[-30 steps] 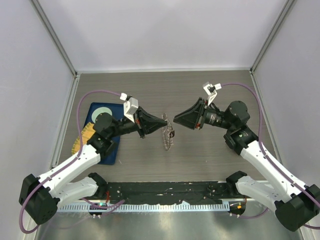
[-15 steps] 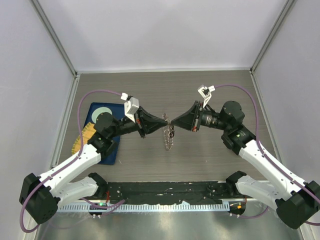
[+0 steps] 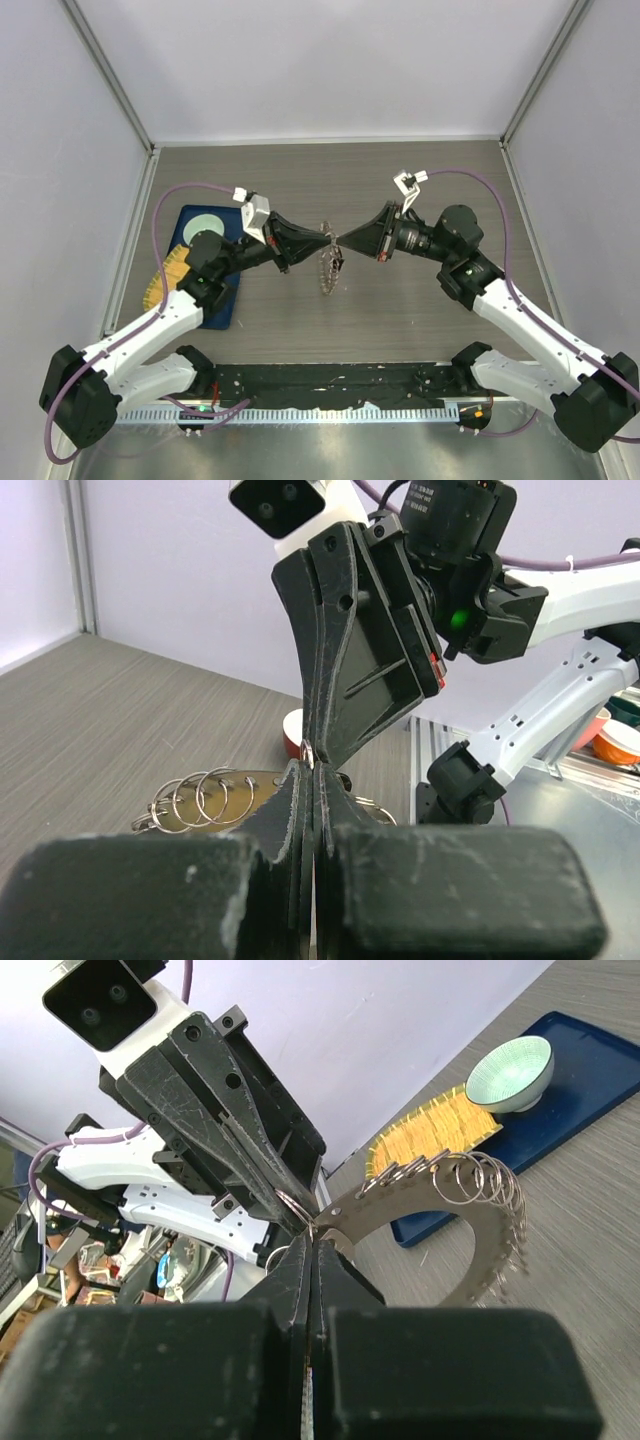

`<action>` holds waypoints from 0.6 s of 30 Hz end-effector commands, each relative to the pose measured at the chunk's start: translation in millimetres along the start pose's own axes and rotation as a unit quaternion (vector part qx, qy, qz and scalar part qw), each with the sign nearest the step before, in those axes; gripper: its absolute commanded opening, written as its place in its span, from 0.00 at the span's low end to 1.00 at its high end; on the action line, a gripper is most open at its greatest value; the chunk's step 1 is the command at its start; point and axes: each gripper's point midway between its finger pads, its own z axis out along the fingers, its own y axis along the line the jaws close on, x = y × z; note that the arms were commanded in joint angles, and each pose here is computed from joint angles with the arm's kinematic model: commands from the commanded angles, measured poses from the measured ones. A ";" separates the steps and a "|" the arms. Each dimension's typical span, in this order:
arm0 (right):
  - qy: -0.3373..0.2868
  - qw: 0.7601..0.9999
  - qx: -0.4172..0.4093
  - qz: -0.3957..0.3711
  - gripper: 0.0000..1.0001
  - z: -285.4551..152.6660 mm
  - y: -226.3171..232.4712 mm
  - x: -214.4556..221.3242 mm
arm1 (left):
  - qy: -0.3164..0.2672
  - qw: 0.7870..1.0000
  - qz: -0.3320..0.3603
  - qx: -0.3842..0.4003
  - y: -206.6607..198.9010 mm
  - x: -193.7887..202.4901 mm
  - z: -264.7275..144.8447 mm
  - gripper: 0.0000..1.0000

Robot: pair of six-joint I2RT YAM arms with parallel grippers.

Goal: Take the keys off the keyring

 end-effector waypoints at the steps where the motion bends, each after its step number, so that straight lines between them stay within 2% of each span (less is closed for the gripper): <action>1: -0.019 1.000 -0.004 0.004 0.01 5.5 2.0 -2.2 | -0.070 0.996 0.037 0.033 -18.2 -38.7 3.5 0.00; 18: 0.000 0.998 -0.029 0.055 0.01 17.4 -2.9 5.7 | -0.085 0.993 0.034 0.071 -33.8 -46.1 1.9 0.00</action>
